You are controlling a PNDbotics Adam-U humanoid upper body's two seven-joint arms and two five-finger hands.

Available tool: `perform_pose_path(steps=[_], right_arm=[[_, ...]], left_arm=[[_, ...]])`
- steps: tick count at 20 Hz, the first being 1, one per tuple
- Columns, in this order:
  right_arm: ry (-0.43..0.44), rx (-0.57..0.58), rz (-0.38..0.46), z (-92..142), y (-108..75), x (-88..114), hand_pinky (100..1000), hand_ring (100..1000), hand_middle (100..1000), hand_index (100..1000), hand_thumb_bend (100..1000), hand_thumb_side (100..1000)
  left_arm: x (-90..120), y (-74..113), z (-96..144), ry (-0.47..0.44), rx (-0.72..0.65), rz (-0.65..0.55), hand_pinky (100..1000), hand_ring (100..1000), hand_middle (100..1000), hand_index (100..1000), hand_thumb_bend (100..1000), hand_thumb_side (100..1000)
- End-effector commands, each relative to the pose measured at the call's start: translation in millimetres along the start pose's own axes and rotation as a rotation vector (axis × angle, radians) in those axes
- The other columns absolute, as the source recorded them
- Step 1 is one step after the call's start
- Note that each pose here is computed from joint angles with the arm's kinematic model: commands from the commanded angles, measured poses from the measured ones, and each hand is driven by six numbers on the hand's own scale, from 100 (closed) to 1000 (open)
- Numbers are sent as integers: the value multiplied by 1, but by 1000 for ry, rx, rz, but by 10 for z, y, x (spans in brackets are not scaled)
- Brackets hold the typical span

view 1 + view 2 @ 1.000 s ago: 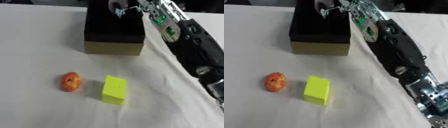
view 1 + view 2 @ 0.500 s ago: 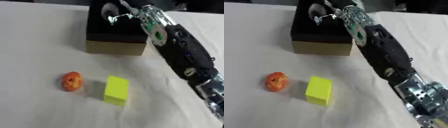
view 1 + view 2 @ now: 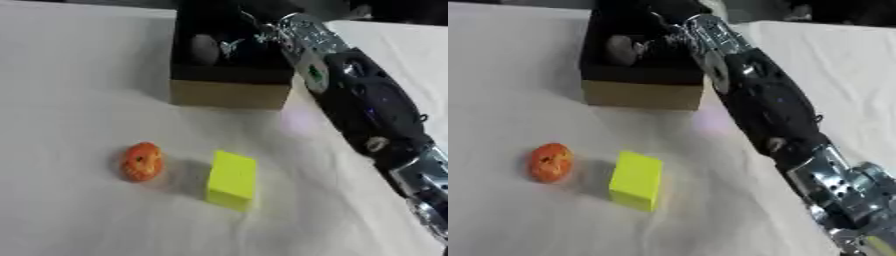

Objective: Pick up objects on the table and place them in the box.

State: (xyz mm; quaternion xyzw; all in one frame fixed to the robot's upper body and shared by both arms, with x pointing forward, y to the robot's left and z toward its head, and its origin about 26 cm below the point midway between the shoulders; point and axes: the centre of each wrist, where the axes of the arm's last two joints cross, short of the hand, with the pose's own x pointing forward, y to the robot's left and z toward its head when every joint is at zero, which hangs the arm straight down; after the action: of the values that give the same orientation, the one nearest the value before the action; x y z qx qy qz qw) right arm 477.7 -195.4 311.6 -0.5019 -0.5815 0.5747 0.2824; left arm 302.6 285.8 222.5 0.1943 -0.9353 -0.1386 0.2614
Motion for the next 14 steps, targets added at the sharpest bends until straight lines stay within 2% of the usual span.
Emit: perform_pose_path(steps=[1, 2, 3, 10, 11, 12, 14], right_arm=[[23, -20, 32, 4, -147, -51, 866, 928, 842, 976, 181, 845], [28, -21, 39, 6, -163, -51, 866, 928, 841, 976, 217, 827], [30, -25, 44, 8, -185, -49, 863, 922, 827, 969, 220, 848], [16, -130, -3, 78, -425, -36, 854, 910, 797, 938, 115, 831], [12, -154, -14, 102, -476, -38, 854, 908, 793, 930, 100, 938], [5, -180, -26, 136, -535, -42, 853, 908, 790, 929, 100, 841], [-9, -228, -43, 226, -659, -55, 852, 906, 785, 925, 100, 847]], left_arm=[[44, 33, -42, -24, -4, -8, 691, 760, 772, 851, 100, 942], [43, 34, -40, -23, -4, -9, 691, 760, 772, 851, 100, 942], [43, 34, -39, -23, -5, -9, 691, 760, 772, 851, 100, 942], [33, 43, -18, -11, -12, -15, 692, 761, 770, 850, 100, 943], [33, 47, -18, -12, -13, -17, 693, 762, 771, 850, 100, 945], [33, 50, -19, -12, -14, -18, 693, 762, 771, 851, 100, 945], [37, 57, -30, -14, -23, -25, 695, 764, 774, 852, 100, 948]])
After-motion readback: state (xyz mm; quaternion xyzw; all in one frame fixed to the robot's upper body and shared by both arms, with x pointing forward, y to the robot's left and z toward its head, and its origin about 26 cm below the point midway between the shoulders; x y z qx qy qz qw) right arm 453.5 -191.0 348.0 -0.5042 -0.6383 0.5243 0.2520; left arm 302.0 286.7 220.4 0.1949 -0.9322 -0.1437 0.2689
